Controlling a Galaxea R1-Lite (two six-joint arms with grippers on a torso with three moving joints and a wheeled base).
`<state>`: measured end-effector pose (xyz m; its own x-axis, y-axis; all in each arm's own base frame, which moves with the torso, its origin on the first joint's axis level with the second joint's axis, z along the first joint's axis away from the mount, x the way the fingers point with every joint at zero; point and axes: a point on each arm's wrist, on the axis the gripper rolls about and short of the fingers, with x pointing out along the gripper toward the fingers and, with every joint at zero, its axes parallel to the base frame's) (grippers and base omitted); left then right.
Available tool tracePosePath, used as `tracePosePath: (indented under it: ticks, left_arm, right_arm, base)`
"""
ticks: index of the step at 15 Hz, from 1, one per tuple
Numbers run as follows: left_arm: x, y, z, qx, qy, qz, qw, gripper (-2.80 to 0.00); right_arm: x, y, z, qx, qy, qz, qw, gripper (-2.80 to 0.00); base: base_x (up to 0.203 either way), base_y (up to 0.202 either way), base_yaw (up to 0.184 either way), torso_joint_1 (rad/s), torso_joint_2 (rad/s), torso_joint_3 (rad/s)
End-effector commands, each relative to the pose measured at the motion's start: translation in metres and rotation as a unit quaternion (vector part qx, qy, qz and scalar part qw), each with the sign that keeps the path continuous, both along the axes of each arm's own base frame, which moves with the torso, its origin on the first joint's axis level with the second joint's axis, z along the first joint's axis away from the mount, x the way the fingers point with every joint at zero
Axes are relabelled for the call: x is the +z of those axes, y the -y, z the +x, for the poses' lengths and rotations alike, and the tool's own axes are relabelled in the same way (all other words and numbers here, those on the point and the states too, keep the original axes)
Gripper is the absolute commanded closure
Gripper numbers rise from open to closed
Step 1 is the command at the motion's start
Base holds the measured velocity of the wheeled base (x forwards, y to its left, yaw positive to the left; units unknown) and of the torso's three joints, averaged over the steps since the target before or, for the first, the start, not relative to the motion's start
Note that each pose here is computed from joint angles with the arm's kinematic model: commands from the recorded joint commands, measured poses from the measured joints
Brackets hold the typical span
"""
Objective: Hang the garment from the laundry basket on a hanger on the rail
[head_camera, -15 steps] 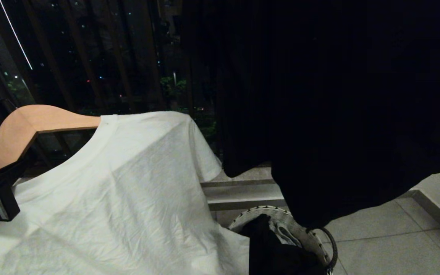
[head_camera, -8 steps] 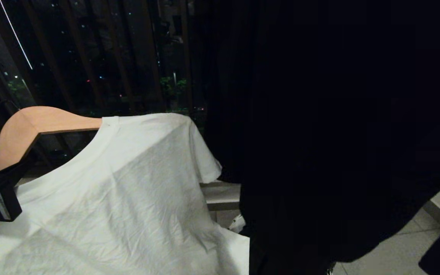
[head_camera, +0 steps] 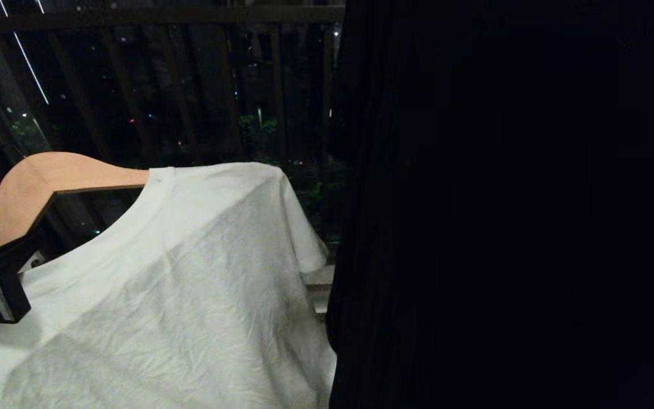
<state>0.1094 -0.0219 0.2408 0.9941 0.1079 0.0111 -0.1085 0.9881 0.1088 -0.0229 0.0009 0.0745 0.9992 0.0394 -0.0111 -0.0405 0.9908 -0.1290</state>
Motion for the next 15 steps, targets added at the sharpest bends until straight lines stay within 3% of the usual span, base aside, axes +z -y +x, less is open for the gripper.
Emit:
tracePosePath:
  ticks: [1,9,15]
  left_arm:
    - [0.002,0.0,-0.001,0.001,0.005,0.003,1.0,0.0]
    - [0.009,-0.002,-0.008,0.006,0.019,0.085,0.9962,0.0]
    - [0.04,-0.002,-0.007,0.01,0.065,0.081,0.9945,0.0]
  right_arm:
    - [0.0,0.0,0.0,0.0,-0.001,-0.001,1.0,0.0]
    - [0.0,0.0,0.0,0.0,-0.001,-0.001,1.0,0.0]
    - [0.0,0.0,0.0,0.0,0.0,-0.001,1.0,0.0]
  base:
    - [0.0,0.0,0.0,0.137,-0.47,-0.332]
    - [0.0,0.0,0.0,0.161,-0.49,-0.328]
    - [0.0,0.0,0.0,0.208,-0.54,-0.327]
